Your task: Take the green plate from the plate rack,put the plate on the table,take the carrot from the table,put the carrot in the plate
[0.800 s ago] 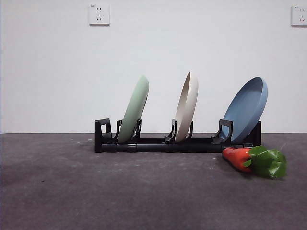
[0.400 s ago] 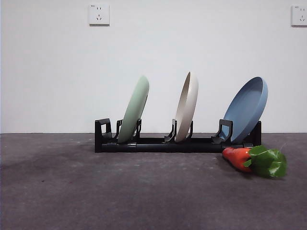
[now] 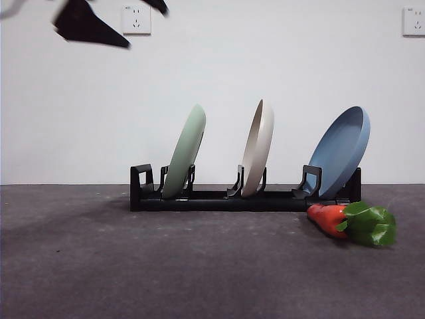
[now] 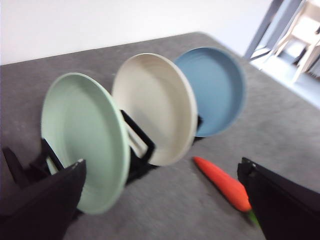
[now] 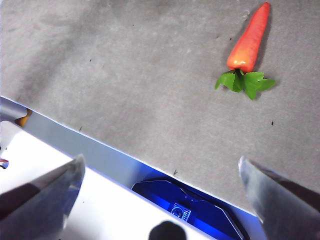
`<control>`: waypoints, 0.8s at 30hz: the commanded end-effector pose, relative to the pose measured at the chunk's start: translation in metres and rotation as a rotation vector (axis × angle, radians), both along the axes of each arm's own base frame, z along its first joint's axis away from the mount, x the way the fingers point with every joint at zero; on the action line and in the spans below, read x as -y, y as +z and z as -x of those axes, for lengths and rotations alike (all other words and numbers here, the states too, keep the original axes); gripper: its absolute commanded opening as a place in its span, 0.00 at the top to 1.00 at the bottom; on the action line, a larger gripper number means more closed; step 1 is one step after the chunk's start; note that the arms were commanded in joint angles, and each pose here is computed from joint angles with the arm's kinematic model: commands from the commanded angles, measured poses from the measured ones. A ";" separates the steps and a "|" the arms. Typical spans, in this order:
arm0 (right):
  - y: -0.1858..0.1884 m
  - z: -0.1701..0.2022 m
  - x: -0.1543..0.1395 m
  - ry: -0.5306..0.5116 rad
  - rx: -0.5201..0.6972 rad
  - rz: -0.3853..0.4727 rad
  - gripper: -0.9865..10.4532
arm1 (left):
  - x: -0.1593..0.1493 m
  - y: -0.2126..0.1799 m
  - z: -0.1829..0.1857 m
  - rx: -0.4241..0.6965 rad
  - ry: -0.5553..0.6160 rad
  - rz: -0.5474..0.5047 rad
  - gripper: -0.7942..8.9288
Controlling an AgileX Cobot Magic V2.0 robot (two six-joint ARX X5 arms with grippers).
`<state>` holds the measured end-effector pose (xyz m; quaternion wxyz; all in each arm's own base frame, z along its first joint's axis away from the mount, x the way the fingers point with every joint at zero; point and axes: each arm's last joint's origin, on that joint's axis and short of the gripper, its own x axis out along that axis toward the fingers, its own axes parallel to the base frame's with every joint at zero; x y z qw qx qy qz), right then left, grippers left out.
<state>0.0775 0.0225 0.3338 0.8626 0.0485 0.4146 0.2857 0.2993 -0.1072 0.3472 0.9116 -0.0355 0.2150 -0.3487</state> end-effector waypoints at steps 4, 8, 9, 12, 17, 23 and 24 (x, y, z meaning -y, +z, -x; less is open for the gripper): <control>0.001 0.000 0.000 0.000 0.007 -0.003 0.34 | 0.029 -0.018 -0.045 0.024 0.009 -0.100 0.35; 0.001 0.000 0.000 0.000 0.007 -0.003 0.34 | 0.045 -0.031 -0.065 0.046 0.023 -0.114 0.35; 0.001 0.000 0.000 0.000 0.007 -0.003 0.34 | 0.048 -0.036 -0.070 0.052 0.031 -0.118 0.35; 0.001 0.000 0.000 0.000 0.007 -0.003 0.34 | 0.055 -0.048 -0.079 0.064 0.051 -0.128 0.35; 0.001 0.000 0.000 -0.005 0.003 -0.007 0.34 | 0.062 -0.066 -0.089 0.056 0.060 -0.139 0.35; 0.001 0.000 0.000 -0.005 0.003 -0.007 0.34 | 0.068 -0.084 -0.097 0.039 0.055 -0.148 0.35; 0.001 0.000 0.000 -0.005 0.003 -0.006 0.34 | 0.069 -0.087 -0.098 0.033 0.053 -0.151 0.38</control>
